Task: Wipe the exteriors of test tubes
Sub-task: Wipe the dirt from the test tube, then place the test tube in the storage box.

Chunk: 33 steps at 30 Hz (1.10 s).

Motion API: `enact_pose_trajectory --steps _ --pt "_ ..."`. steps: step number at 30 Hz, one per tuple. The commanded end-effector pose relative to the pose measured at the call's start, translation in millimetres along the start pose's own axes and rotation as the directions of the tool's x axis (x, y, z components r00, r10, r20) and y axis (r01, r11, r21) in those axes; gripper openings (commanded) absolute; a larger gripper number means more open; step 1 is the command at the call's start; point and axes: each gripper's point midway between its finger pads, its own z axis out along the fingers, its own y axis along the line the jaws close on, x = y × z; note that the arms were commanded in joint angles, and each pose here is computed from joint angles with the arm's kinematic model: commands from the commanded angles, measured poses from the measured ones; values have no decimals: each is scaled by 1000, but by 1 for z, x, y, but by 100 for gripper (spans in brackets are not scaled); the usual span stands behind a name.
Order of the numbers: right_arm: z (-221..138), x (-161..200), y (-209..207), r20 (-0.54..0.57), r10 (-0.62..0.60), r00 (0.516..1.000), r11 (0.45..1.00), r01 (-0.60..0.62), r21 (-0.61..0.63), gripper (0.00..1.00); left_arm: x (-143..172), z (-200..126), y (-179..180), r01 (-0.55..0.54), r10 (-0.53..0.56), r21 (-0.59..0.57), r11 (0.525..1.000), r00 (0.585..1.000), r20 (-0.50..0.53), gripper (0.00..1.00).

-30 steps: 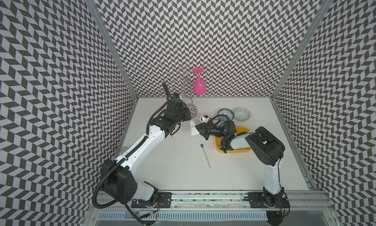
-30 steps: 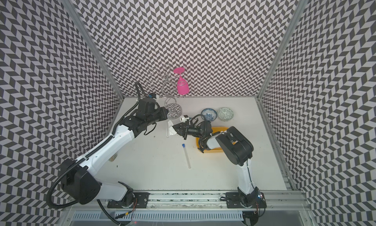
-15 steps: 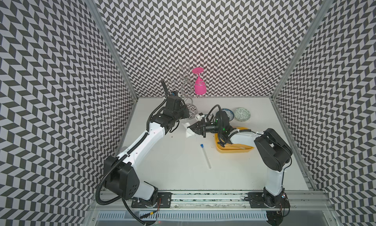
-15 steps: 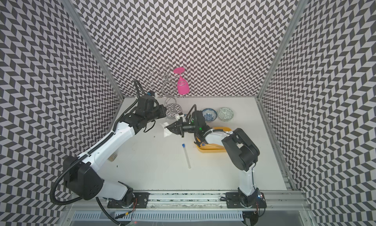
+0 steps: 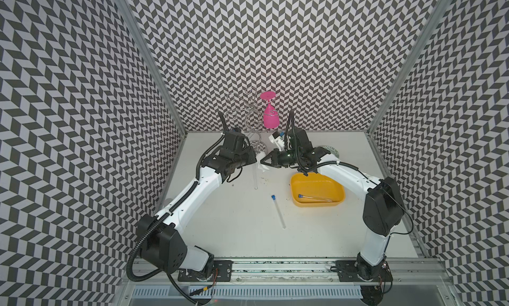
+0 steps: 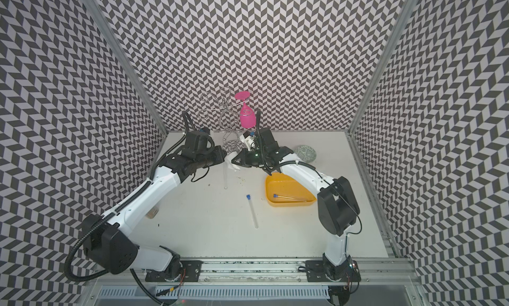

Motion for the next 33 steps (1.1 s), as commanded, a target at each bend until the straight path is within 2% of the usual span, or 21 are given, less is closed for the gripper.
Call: enact_pose_trajectory --steps 1,7,12,16,20,24,27,33 --pt "-17 -4 19 54 -201 978 980 201 1 0 14 -3 -15 22 -17 61 998 997 -72 8" --pt "-30 2 40 93 -255 963 962 262 -72 0 32 10 -16 38 -27 81 996 991 -132 8" --pt "-50 9 20 102 -209 972 977 211 -11 0 45 29 -26 -8 23 89 996 984 -176 8" --pt "-108 -9 -32 225 -69 972 997 59 54 0 60 47 -47 -127 141 87 988 974 -176 8" --pt "-185 -25 -88 396 51 917 985 -112 133 0 72 63 -85 -221 245 151 964 955 -168 8" --pt "-227 -24 -127 474 119 872 948 -242 207 0 87 84 -133 -360 392 199 911 906 -158 8" --pt "-249 -19 -148 527 160 835 918 -322 231 0 102 101 -169 -479 515 228 847 847 -134 8" --pt "-282 -9 -179 584 208 785 858 -432 276 0 138 130 -216 -611 651 266 746 752 -98 8"
